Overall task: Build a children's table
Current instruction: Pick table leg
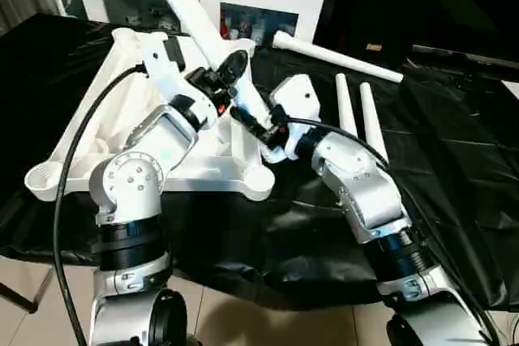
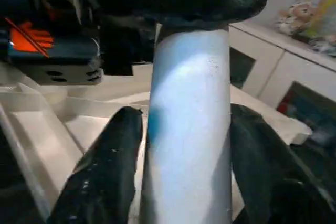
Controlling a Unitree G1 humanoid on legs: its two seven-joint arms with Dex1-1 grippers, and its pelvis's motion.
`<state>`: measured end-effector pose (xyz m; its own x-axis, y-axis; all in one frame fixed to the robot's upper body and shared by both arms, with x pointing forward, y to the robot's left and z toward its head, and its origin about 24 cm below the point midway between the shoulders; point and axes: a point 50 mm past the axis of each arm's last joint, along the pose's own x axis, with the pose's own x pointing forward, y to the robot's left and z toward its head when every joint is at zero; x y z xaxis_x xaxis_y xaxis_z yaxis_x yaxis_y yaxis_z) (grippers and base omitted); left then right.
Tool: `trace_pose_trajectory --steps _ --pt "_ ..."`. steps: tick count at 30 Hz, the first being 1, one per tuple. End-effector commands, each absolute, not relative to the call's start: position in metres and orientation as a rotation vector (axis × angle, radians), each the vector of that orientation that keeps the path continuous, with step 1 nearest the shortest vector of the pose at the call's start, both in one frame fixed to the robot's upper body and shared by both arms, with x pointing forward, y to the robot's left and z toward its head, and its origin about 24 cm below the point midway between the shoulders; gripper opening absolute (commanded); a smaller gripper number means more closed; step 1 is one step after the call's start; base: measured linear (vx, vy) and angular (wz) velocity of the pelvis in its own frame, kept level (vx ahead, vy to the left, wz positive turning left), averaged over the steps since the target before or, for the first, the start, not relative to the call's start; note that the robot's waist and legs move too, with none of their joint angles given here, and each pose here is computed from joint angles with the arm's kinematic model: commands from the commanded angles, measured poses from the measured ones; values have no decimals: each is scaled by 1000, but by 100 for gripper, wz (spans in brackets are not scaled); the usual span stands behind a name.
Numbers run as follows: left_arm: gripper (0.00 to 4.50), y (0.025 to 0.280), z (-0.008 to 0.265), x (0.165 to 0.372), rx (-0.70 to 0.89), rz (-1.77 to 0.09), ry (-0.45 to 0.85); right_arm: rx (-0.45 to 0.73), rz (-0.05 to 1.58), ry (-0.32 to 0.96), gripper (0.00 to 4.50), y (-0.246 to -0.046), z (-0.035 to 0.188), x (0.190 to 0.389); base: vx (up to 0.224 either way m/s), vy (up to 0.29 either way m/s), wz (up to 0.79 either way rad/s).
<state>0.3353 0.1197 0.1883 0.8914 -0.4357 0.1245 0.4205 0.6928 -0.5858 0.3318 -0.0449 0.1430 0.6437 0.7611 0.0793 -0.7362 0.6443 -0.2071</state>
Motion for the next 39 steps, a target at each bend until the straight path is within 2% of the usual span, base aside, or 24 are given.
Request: trace_pose_trajectory --steps 1,2,5,7,10,15,17,20,22,28,39 --pt "186 114 193 333 -608 -527 14 -118 914 -176 288 -44 150 328 0 0 0" --pt "186 114 193 333 -594 -532 11 -101 921 -172 288 -45 151 328 0 0 0" --pt "186 117 194 332 -560 -544 5 -43 944 -132 330 -51 152 329 0 0 0" --pt "186 127 199 330 -484 -599 -6 62 1030 -63 333 -71 158 331 0 0 0" --pt "186 131 201 328 -439 -652 2 122 1050 -41 333 -83 162 334 0 0 0" --pt "186 137 210 319 -312 -857 -4 212 1164 100 333 -104 158 335 0 0 0" --pt "186 136 213 318 -304 -883 -9 219 1182 120 333 -105 157 334 0 0 0" --pt "186 129 225 308 -293 -1033 -39 209 1245 182 333 -104 154 333 0 0 0" --pt "186 123 229 304 -295 -1111 -52 249 1311 208 333 -100 156 331 0 0 0" --pt "186 116 229 307 -260 -1165 -43 270 1420 263 333 -91 157 327 0 0 0" --pt "186 114 225 299 -211 -1232 -27 236 1447 289 333 -84 153 326 0 0 0"
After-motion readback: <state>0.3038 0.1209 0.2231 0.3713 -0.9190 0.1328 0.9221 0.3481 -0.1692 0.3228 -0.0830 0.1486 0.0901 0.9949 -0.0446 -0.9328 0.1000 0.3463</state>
